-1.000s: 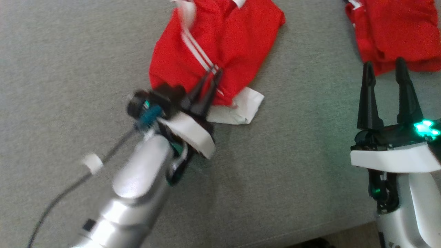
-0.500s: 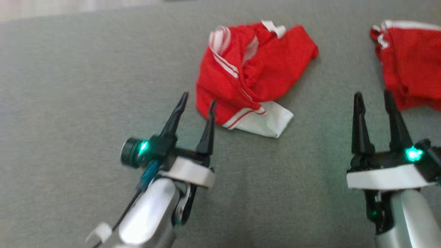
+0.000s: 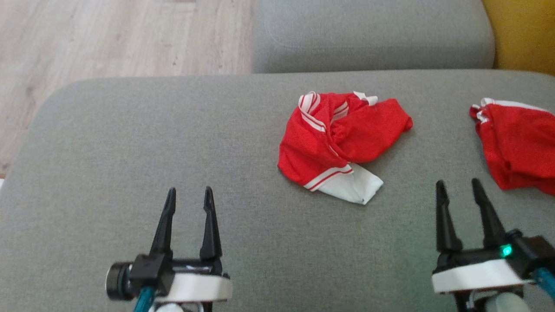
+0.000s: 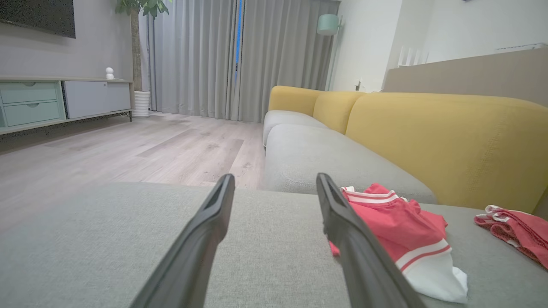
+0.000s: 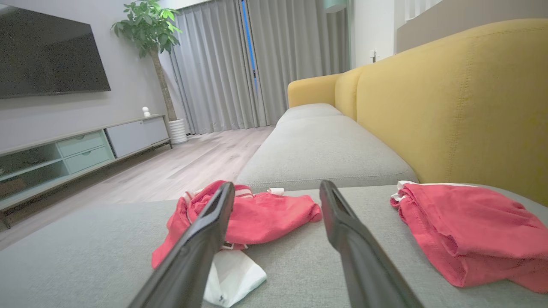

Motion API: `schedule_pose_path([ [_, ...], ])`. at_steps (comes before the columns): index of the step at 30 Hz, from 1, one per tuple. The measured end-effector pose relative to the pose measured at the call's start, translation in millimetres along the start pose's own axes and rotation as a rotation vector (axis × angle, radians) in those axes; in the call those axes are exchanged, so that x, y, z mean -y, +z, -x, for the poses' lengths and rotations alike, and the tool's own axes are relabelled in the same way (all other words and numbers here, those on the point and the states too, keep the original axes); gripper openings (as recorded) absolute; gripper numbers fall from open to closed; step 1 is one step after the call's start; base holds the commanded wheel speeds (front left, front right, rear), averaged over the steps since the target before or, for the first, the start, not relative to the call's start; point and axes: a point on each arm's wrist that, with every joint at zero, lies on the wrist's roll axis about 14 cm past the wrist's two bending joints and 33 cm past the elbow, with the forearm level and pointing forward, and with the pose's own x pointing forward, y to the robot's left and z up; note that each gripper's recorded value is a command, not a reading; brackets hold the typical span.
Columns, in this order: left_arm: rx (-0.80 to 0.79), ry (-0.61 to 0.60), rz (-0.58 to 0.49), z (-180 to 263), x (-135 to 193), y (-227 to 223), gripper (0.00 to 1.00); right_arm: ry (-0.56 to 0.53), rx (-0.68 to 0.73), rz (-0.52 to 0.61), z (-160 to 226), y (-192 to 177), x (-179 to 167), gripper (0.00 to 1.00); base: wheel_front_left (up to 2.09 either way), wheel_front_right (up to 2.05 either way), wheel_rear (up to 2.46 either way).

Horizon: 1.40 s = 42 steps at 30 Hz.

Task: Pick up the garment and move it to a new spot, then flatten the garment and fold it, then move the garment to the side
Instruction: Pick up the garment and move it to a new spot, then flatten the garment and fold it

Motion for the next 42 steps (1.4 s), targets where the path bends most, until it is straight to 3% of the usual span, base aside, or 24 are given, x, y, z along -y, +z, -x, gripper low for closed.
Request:
schedule_pose_path([
  [8, -0.032, 0.059, 0.001, 38, -14, -9, 1.0, 0.04, -0.026, 0.019, 15, -7, -17, 1.0, 0.0, 0.0, 0.0],
  [30, -0.094, 0.014, -0.004, 36, -5, -29, 1.0, 0.022, -0.064, 0.009, 19, -19, -12, 1.0, 0.0, 0.0, 0.0],
  [36, -0.121, -0.081, -0.001, 11, 19, -38, 1.0, 0.01, -0.089, 0.003, 12, -28, -7, 1.0, 0.0, 0.0, 0.0],
  [42, -0.099, -0.235, -0.003, -52, 60, -34, 1.0, 0.019, -0.088, 0.003, -15, -32, -4, 1.0, 0.0, 0.0, 0.0],
])
